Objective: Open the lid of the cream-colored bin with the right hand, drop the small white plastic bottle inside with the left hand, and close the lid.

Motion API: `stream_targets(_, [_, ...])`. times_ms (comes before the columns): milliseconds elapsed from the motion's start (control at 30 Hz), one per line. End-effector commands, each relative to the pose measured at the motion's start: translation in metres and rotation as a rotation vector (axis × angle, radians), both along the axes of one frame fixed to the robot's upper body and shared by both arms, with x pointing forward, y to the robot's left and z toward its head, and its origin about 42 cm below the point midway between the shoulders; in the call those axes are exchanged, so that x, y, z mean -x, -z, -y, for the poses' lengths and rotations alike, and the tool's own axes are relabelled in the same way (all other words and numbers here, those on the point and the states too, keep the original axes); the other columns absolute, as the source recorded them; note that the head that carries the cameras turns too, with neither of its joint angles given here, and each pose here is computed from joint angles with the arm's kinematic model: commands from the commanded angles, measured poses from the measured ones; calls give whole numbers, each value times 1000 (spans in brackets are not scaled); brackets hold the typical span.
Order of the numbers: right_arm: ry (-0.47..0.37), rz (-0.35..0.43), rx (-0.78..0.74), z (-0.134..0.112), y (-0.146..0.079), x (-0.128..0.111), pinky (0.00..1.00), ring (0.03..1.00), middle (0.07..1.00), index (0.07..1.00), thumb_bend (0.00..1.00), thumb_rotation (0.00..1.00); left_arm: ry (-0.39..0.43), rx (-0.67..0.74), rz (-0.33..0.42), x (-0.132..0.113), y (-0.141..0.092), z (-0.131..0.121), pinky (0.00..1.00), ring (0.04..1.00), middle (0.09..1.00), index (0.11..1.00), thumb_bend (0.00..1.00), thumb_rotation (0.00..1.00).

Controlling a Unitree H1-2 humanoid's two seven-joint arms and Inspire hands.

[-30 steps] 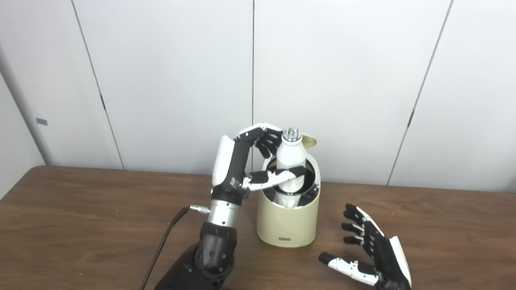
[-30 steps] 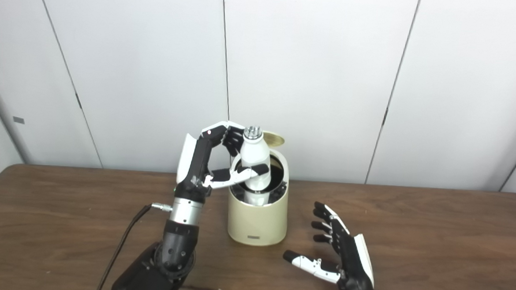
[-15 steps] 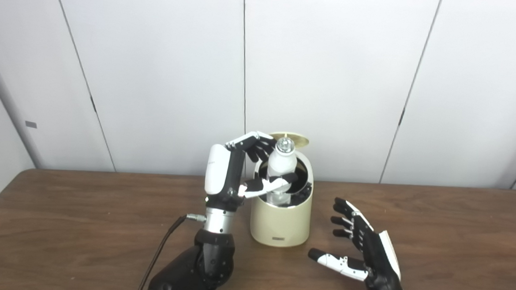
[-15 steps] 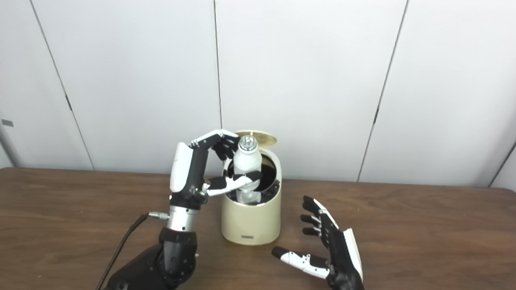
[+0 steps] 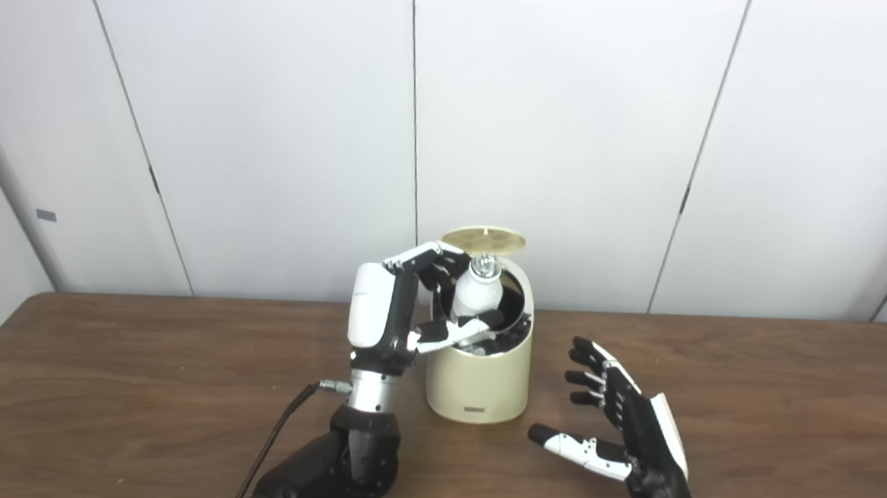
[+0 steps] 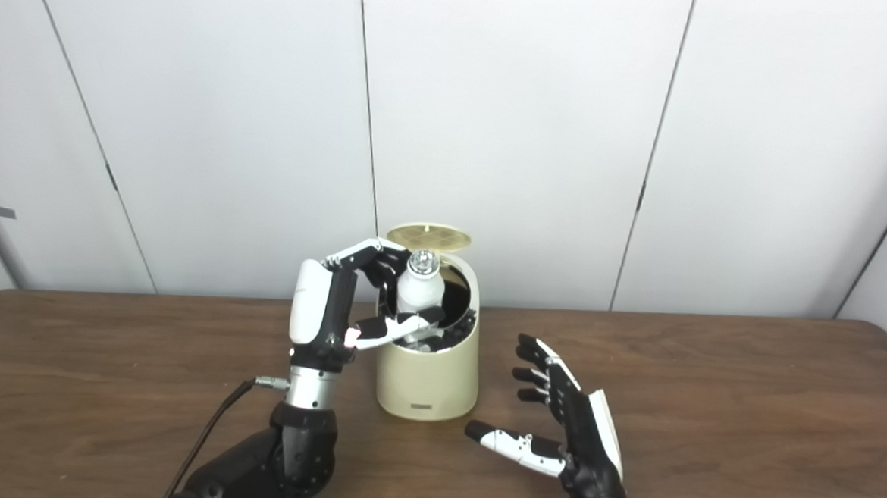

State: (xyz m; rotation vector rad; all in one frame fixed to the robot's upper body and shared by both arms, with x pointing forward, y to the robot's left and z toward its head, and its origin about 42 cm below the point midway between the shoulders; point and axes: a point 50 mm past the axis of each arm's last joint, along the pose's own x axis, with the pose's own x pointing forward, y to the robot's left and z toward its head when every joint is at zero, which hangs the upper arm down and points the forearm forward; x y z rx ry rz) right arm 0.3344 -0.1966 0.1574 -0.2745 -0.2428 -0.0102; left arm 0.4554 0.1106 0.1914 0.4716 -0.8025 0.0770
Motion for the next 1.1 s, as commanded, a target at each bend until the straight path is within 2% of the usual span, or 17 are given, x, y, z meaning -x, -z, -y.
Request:
stream_targets(0, [-12, 78, -12, -4, -19, -5, 688, 768, 846, 842, 760, 269, 28, 16, -19, -10, -15, -2, 401, 440, 486, 506, 504, 0])
stream_targets(100, [-12, 81, -6, -2, -19, -7, 695, 768, 849, 845, 754, 267, 47, 17, -79, -12, -12, -4, 476, 443, 511, 517, 502, 0])
stream_targets(133, [-13, 83, -5, -2, -19, -7, 693, 767, 849, 844, 755, 267, 51, 15, -90, -13, -11, -5, 510, 524, 588, 508, 509, 27])
stream_targets(167, [-14, 84, -6, -2, -19, -7, 691, 769, 850, 845, 754, 270, 52, 10, -97, -13, -10, -6, 540, 597, 665, 644, 669, 31])
stream_targets(200, [-14, 84, -6, -2, -19, -8, 689, 769, 850, 845, 755, 271, 50, 5, -100, -14, -10, -7, 554, 630, 699, 703, 733, 46])
stream_targets(267, [-13, 85, -8, -2, -19, -8, 686, 769, 848, 844, 754, 269, 44, -1, -98, -14, -9, -10, 561, 653, 729, 739, 774, 77])
stream_targets(400, [-15, 85, -4, -3, -19, -8, 684, 768, 846, 847, 755, 267, 45, 1, -83, -12, -13, -13, 546, 657, 742, 751, 796, 106])
stream_targets(733, [-15, 85, 7, -2, -20, -7, 681, 764, 846, 847, 751, 254, 49, 11, -69, -7, -15, -18, 504, 631, 726, 739, 792, 104])
stream_targets(900, [-17, 82, 6, -1, -19, -7, 690, 771, 854, 849, 750, 249, 60, 38, -54, 0, -17, -21, 492, 591, 667, 688, 757, 28])
stream_targets(967, [-20, 81, 4, 0, -19, -8, 688, 772, 856, 849, 748, 249, 69, 53, -49, 4, -18, -23, 453, 543, 606, 636, 722, 5])
stream_targets(1033, [-22, 78, 3, 0, -18, -8, 683, 769, 854, 847, 752, 252, 70, 56, -37, 8, -18, -27, 438, 496, 504, 541, 560, 1])
stream_targets(1067, [-22, 77, 4, 1, -18, -8, 684, 771, 855, 848, 755, 257, 72, 59, -33, 11, -18, -29, 430, 478, 487, 527, 539, 0])
